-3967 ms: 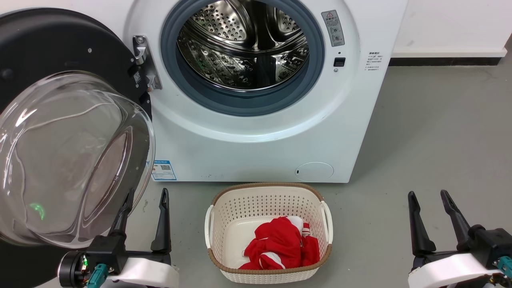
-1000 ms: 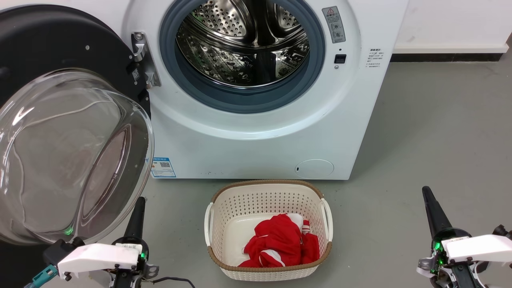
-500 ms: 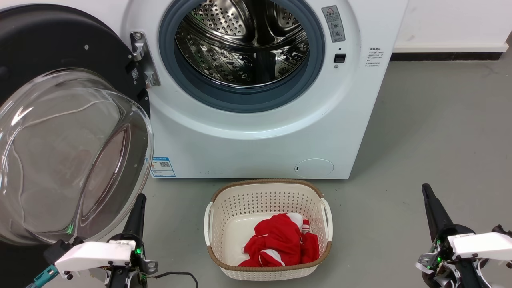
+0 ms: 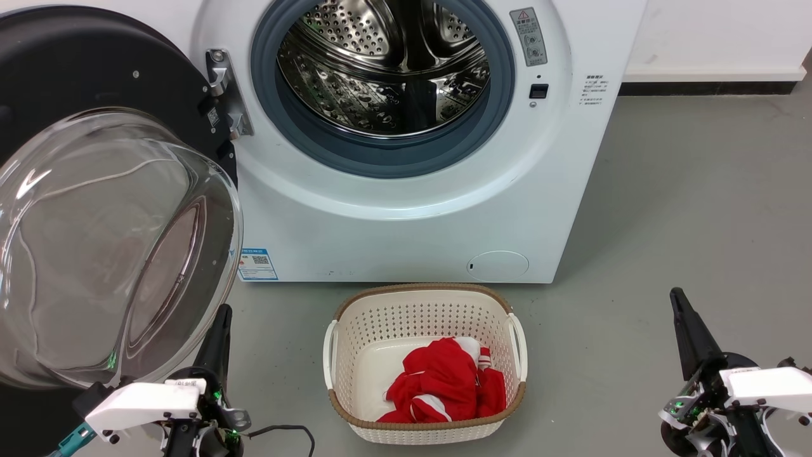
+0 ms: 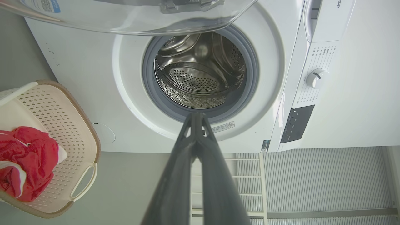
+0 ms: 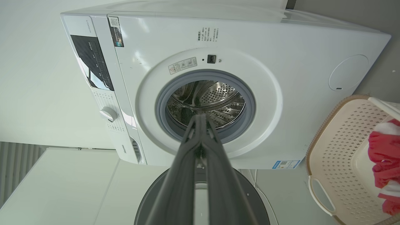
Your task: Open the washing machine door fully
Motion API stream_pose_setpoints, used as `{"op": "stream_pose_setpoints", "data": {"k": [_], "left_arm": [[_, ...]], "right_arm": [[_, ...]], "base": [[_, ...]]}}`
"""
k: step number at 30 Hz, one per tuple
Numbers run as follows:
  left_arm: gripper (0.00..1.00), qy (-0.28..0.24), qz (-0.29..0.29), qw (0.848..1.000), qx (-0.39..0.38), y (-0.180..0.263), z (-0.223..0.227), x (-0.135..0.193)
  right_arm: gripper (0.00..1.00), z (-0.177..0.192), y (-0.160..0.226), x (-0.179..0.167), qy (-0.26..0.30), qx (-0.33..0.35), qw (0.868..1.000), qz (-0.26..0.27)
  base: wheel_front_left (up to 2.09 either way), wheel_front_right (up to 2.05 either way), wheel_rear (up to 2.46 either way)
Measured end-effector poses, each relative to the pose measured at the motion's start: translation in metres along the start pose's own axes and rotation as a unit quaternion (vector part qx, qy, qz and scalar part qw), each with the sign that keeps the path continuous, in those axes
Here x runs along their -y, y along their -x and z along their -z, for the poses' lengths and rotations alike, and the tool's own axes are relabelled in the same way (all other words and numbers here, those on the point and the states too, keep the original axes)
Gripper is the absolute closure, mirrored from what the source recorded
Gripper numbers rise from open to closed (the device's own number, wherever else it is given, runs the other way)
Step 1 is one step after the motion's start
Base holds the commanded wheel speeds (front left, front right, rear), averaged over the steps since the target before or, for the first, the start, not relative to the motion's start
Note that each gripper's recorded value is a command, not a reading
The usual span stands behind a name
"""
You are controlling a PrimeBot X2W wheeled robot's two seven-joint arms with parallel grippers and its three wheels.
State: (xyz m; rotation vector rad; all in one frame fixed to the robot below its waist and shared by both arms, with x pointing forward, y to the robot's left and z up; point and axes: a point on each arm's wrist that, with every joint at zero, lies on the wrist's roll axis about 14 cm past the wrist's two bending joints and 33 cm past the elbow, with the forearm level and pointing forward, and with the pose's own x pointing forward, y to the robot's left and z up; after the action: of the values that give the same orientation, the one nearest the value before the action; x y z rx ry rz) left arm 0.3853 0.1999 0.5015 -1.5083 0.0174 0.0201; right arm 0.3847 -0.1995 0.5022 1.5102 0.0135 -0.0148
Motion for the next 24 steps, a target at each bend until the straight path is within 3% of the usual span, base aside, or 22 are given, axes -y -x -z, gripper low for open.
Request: {"op": "stream_pose_setpoints", "data": {"k": [9, 24], "left_arm": [[1.00, 0.031, 0.006, 0.999, -0.001, -0.0024, -0.0002, 0.0026], [1.00, 0.032, 0.007, 0.999, -0.002, -0.0026, -0.0002, 0.0029]], "right_arm": [[1.00, -0.0005, -0.0024, -0.0017, -0.030, -0.001, 1.000, -0.004], [1.00, -0.0009, -0.0028, -0.0022, -0.032, -0.001, 0.999, -0.004]], "base": [[0.00, 0.00, 0.00], [0.00, 0.00, 0.00]]}}
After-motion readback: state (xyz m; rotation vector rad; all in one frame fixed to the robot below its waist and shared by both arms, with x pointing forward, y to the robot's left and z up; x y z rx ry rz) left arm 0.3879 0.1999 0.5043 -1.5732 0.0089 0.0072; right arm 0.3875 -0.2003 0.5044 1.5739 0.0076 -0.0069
